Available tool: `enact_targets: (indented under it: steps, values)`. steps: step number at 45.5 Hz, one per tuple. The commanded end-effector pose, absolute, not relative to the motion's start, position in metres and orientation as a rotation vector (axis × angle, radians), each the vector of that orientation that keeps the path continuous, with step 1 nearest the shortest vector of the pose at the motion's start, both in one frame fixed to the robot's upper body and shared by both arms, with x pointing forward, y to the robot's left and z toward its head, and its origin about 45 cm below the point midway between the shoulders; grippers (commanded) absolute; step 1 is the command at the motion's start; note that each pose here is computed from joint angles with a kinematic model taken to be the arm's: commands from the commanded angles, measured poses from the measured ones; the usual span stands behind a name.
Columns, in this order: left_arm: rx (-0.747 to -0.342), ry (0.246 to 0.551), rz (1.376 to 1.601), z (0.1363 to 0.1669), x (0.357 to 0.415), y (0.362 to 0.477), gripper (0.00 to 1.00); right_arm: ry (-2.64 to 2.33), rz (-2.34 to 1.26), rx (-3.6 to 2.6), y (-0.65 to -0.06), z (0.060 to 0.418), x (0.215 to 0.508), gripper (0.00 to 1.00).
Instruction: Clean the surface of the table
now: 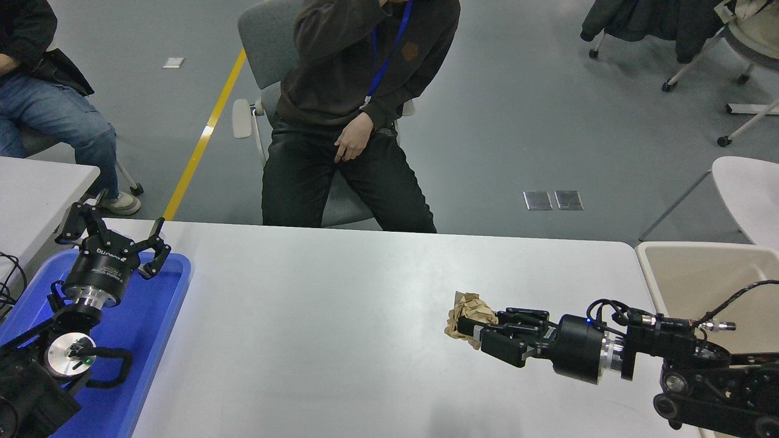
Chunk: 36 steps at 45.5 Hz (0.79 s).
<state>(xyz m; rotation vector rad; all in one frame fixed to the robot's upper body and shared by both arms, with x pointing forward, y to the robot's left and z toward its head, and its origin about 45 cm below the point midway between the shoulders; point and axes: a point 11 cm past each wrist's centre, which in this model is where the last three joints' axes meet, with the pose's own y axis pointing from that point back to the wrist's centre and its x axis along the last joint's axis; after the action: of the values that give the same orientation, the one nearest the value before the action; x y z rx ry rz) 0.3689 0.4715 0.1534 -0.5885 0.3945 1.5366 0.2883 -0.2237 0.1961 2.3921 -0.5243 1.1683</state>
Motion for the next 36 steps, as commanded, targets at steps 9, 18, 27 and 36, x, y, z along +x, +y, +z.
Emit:
enact_targets:
  steps: [9, 18, 27, 36]
  values:
    - [-0.588, 0.395, 1.537, 0.1534, 0.3689, 0.472, 1.0, -0.839, 1.014, 2.417, -0.24, 0.238, 0.321, 0.0]
    - [-0.588, 0.395, 1.537, 0.1534, 0.3689, 0.472, 1.0, -0.96, 1.008, 2.392, -0.256, 0.258, 0.331, 0.0]
    - [-0.588, 0.395, 1.537, 0.1534, 0.3689, 0.472, 1.0, -1.075, 0.937, 2.384, -0.275, 0.271, 0.338, 0.0]
    - [-0.587, 0.396, 1.536, 0.1533, 0.369, 0.471, 1.0, -1.27, 0.827, 2.398, -0.307, 0.294, 0.346, 0.0]
